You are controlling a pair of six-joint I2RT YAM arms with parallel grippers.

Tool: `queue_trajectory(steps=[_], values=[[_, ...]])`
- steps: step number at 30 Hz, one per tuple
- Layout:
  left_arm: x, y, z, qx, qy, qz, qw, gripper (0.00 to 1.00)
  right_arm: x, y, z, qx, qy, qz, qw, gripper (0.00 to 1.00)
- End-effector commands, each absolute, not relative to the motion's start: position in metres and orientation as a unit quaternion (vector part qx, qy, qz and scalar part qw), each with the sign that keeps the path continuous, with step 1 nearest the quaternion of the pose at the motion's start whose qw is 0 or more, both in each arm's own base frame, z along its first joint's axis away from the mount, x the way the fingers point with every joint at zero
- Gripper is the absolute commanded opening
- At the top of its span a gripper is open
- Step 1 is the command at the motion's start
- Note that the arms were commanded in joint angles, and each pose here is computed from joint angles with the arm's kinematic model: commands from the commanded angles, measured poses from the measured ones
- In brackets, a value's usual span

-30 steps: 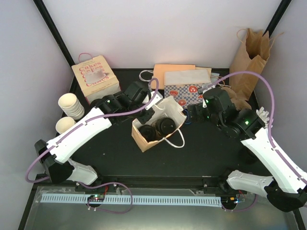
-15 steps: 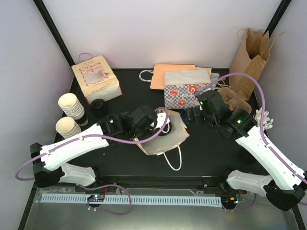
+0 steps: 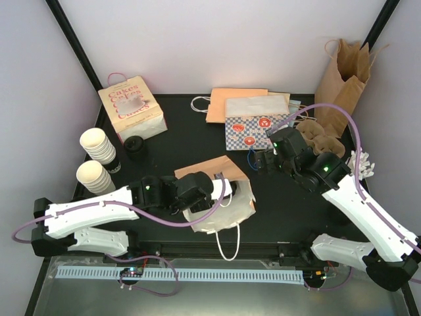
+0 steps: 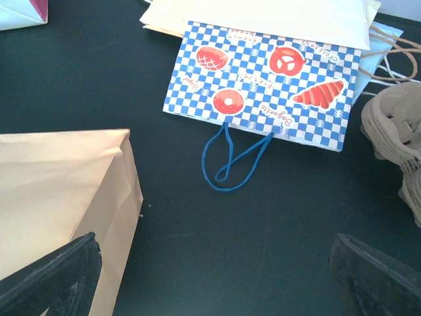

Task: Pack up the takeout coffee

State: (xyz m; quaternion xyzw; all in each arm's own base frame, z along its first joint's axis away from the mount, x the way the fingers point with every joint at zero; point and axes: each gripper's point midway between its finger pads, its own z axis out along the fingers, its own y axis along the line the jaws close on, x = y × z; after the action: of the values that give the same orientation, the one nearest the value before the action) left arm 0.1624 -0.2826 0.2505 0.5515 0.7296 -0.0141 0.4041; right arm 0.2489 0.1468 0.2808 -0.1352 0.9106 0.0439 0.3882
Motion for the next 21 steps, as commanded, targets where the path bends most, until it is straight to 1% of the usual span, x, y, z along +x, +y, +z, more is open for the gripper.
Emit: queue_trajectory(steps=[1,11,16,21], values=[[0.151,-0.28,0.261,0.535,0.729,-0.031,0.426,0.02,0.249,0.149,0.282,-0.128,0.908,0.06,0.395,0.96],[0.118,-0.276,0.251,0.552,0.72,-0.064,0.417,0.03,0.248,0.157,0.271,-0.139,0.911,0.072,0.382,0.96],[0.118,-0.275,0.25,0.544,0.724,-0.064,0.419,0.04,0.247,0.162,0.272,-0.148,0.91,0.084,0.378,0.96],[0.126,-0.274,0.254,0.519,0.732,-0.057,0.437,0.04,0.231,0.169,0.281,-0.174,0.904,0.124,0.372,0.96]])
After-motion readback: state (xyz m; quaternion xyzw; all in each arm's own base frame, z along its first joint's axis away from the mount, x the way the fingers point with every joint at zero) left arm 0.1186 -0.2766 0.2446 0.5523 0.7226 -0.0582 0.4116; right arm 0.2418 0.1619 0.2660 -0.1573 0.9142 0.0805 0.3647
